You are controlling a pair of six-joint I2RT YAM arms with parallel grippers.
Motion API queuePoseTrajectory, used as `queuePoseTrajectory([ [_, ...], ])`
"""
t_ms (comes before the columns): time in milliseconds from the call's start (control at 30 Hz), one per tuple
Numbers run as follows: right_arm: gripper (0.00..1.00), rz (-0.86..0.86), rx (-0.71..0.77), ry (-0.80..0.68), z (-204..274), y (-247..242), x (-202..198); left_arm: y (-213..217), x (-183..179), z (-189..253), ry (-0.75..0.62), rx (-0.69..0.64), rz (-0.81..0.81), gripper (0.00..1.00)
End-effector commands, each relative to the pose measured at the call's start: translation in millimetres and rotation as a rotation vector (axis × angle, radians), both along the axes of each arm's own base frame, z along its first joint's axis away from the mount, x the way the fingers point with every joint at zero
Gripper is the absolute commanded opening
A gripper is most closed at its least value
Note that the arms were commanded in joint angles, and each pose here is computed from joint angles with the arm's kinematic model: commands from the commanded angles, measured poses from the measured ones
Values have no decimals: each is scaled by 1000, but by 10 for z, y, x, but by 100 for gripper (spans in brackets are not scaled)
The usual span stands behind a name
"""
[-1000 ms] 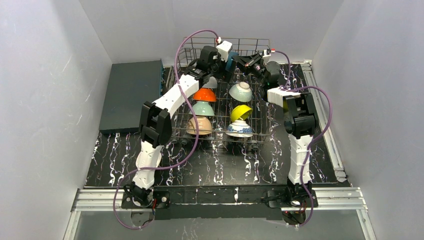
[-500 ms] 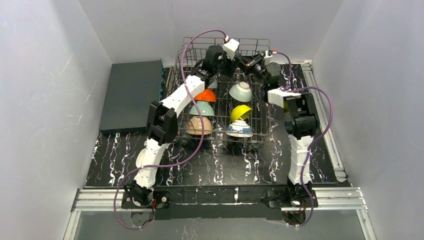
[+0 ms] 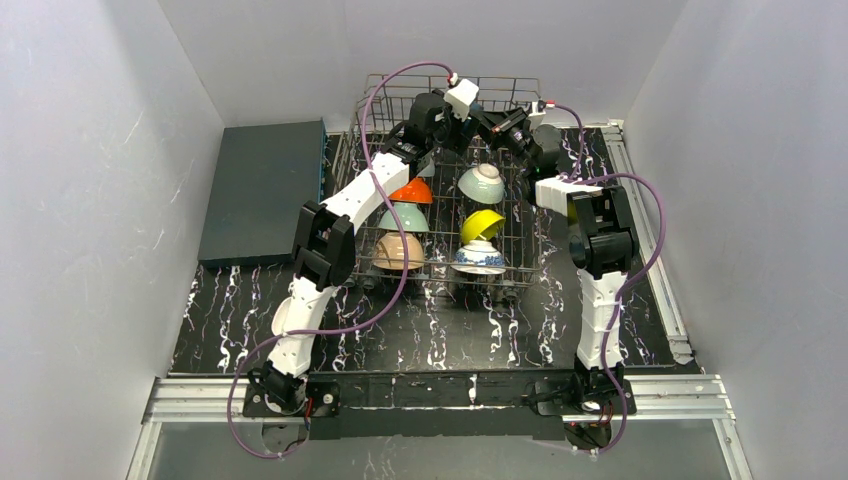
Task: Load the bowls into the dish rack
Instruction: Turn the bowl upside down on the dish rack.
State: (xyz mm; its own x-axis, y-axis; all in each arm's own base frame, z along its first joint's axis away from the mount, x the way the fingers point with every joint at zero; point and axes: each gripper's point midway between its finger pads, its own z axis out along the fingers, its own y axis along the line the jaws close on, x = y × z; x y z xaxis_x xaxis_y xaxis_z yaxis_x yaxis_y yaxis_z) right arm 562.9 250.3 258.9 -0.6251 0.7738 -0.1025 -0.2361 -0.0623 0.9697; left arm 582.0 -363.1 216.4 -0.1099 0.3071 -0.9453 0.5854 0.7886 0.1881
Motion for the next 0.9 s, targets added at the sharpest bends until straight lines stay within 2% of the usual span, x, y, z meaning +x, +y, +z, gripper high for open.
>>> queuePoseTrajectory([
  [0, 9, 33, 15, -98, 22, 6, -53, 288, 173, 313, -91, 5, 61, 0],
  [100, 12, 23, -11, -99, -16, 5, 2, 322, 198, 299, -102, 29, 70, 0],
  [300, 36, 23, -23, -74, -113, -9, 64, 329, 204, 245, -132, 90, 32, 0],
  [600, 57, -61, -222, 40, -382, -121, 204, 299, 349, 84, -213, 153, 21, 0],
  [867, 61, -147, -358, 29, -316, -388, 161, 269, 413, -22, -268, 194, -2, 0],
])
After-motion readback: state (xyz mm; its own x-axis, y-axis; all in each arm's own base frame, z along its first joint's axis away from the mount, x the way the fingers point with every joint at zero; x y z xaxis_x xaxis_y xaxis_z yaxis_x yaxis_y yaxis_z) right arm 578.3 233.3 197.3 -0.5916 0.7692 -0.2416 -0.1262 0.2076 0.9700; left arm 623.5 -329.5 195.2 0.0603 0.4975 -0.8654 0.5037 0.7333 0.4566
